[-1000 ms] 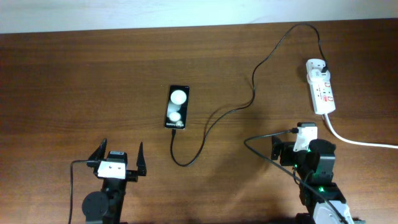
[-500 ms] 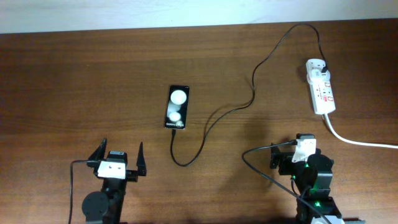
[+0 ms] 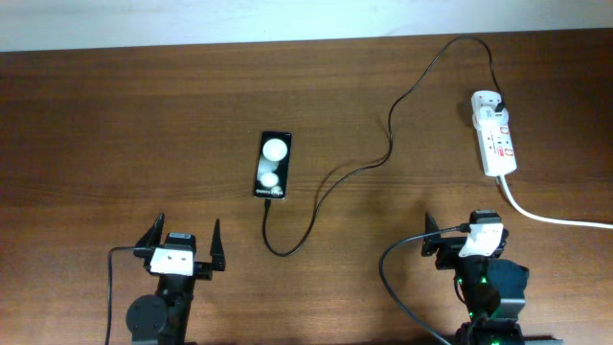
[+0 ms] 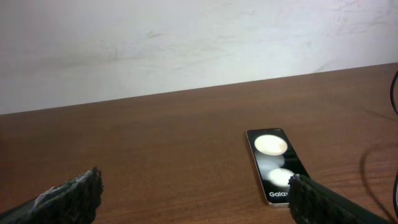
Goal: Plug charger to phone and switch on socket
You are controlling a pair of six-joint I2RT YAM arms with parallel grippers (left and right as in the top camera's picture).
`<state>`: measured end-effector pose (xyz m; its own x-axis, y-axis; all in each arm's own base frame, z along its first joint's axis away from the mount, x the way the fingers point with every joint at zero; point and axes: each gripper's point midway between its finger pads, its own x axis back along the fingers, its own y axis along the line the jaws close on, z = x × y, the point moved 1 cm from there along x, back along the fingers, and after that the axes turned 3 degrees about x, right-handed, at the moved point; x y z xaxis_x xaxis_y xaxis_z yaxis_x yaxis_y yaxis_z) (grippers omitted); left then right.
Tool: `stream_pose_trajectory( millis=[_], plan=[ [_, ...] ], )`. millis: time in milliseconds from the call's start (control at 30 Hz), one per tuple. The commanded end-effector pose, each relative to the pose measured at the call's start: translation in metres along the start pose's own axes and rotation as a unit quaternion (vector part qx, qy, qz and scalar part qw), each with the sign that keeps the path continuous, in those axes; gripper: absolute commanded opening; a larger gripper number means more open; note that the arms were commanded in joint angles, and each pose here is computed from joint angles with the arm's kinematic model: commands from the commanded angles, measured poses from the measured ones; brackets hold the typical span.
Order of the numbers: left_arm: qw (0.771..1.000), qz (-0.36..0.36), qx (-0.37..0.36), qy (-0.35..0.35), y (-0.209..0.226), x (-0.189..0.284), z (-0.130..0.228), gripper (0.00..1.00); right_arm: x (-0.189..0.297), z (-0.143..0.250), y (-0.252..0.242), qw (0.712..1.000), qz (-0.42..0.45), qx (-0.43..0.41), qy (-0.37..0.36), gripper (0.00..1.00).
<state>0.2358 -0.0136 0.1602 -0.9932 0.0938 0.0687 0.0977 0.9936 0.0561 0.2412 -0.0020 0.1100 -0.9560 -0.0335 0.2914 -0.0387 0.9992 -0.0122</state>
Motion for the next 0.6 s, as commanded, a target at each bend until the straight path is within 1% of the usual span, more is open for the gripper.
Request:
stream_pose_trajectory(
  millis=[0, 167, 267, 567],
  plan=[
    [1.0, -0.004, -0.006, 0.0, 0.001, 0.0, 0.001, 0.99, 0.004, -0.011, 0.004, 1.0, -0.009, 0.0, -0.029, 0.99],
    [1.0, -0.004, -0.006, 0.001, 0.001, 0.0, 0.001, 0.99, 0.012, -0.031, 0.017, 0.996, -0.032, 0.011, -0.077, 0.99],
    [1.0, -0.004, -0.006, 0.001, 0.001, 0.0, 0.001, 0.99, 0.019, -0.044, 0.017, 0.993, -0.031, 0.014, -0.11, 0.99],
    [1.0, -0.004, -0.006, 0.001, 0.001, 0.0, 0.001, 0.99, 0.019, -0.046, 0.018, 0.993, -0.034, 0.015, -0.114, 0.99]
  ],
)
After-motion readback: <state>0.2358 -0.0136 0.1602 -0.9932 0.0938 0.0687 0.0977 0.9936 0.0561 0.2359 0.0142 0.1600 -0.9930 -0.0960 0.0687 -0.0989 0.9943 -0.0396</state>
